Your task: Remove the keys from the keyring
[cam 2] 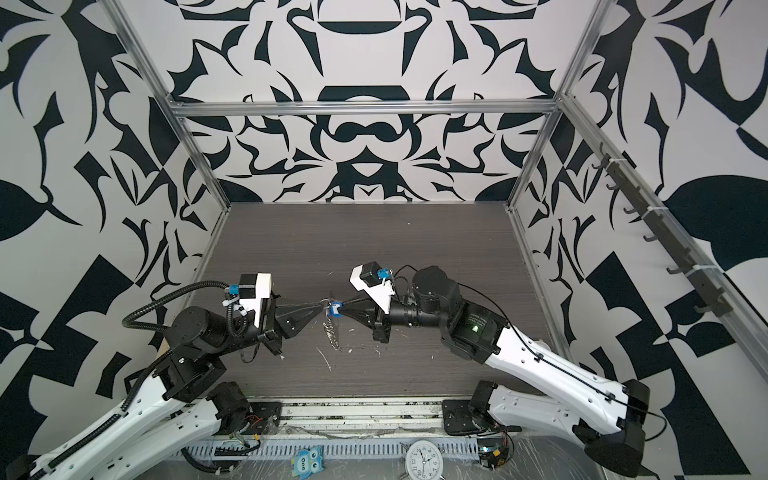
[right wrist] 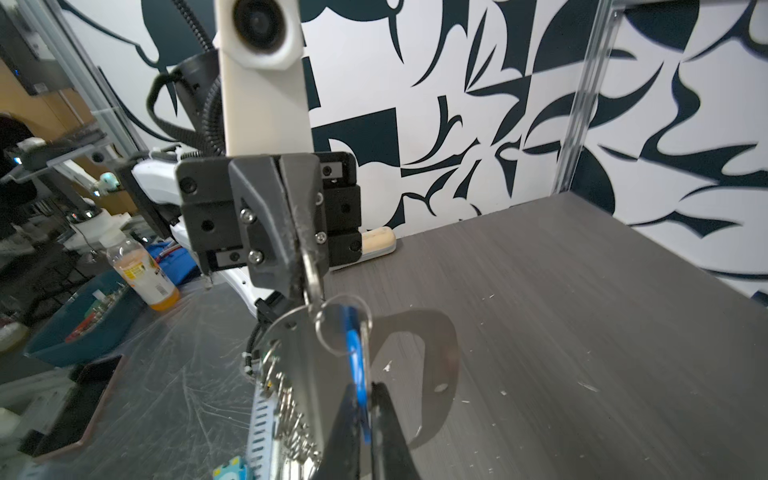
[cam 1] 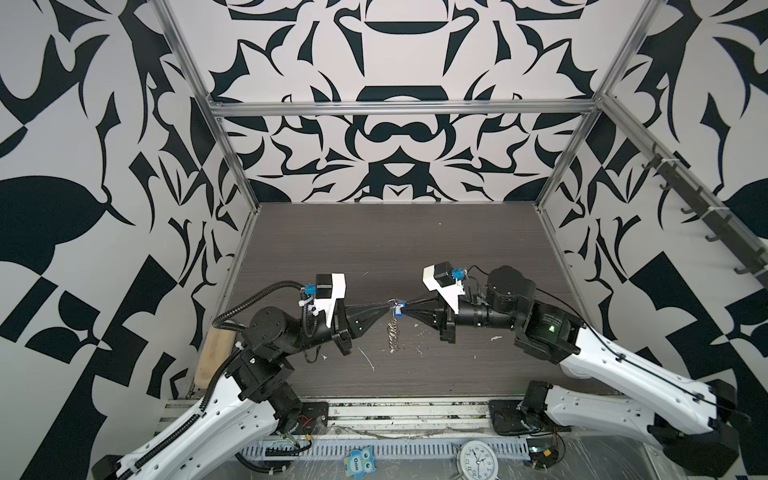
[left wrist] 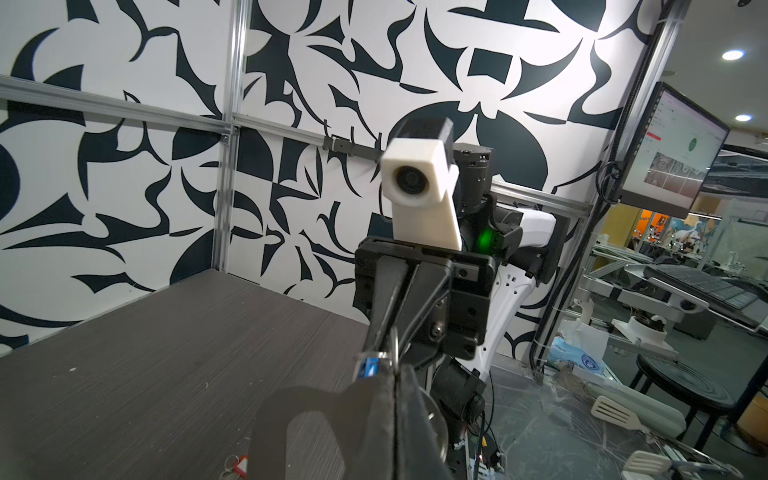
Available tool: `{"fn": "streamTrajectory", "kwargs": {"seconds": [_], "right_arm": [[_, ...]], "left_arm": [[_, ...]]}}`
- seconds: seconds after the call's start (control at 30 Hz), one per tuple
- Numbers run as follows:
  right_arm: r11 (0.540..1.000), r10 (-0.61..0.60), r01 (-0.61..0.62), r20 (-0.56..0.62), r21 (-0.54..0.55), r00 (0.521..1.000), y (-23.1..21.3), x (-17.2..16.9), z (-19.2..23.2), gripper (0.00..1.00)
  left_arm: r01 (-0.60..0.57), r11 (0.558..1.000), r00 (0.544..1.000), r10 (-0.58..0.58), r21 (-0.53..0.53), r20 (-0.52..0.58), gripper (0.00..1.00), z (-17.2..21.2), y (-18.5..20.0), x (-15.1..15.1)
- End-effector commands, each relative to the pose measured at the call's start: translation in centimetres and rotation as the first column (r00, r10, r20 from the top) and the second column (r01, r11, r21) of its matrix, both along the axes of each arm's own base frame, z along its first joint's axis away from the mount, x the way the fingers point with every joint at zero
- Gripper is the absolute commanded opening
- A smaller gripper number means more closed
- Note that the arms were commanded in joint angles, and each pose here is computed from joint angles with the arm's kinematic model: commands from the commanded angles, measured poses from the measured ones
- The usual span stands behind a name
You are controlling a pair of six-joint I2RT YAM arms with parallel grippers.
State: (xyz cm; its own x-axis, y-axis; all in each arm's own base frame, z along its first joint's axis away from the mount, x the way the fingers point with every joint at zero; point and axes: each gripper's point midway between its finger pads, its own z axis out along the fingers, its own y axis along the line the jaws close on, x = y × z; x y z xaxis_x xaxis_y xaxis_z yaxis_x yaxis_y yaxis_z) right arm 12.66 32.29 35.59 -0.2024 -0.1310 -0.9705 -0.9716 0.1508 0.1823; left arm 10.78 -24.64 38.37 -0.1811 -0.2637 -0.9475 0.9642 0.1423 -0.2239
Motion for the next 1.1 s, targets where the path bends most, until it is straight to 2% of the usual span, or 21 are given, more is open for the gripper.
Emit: {"fn": "streamTrajectory", "kwargs": {"seconds": [0.0, 0.37, 0.67, 1.07], "right_arm": [[0.998, 0.014, -0.018, 0.049, 0.067, 0.999, 0.1, -0.4, 3.0, 0.0], [0.993, 0.098, -0.097, 0.01, -0.071, 0.995, 2.7, -1.1, 0.9, 0.0], [0.982, 0.143, -0.146, -0.034, -0.12, 0.989, 4.1, -1.5, -1.3, 0.0], [0.995, 0.014, -0.014, 0.004, -0.103, 1.0, 1.5, -0.8, -0.9, 0.0]], "left_arm": [[-0.019, 0.998, 1.0, 0.02, -0.063, 0.023, 0.0, 1.2, 0.5, 0.1], [-0.031, 0.99, 0.999, 0.035, -0.141, 0.025, 0.0, 1.5, 0.4, 0.7], [-0.026, 0.985, 0.999, 0.032, -0.171, 0.032, 0.0, 1.7, 0.6, 0.7], [-0.039, 0.992, 0.998, 0.045, -0.119, 0.054, 0.0, 1.4, 1.3, -0.2]]}}
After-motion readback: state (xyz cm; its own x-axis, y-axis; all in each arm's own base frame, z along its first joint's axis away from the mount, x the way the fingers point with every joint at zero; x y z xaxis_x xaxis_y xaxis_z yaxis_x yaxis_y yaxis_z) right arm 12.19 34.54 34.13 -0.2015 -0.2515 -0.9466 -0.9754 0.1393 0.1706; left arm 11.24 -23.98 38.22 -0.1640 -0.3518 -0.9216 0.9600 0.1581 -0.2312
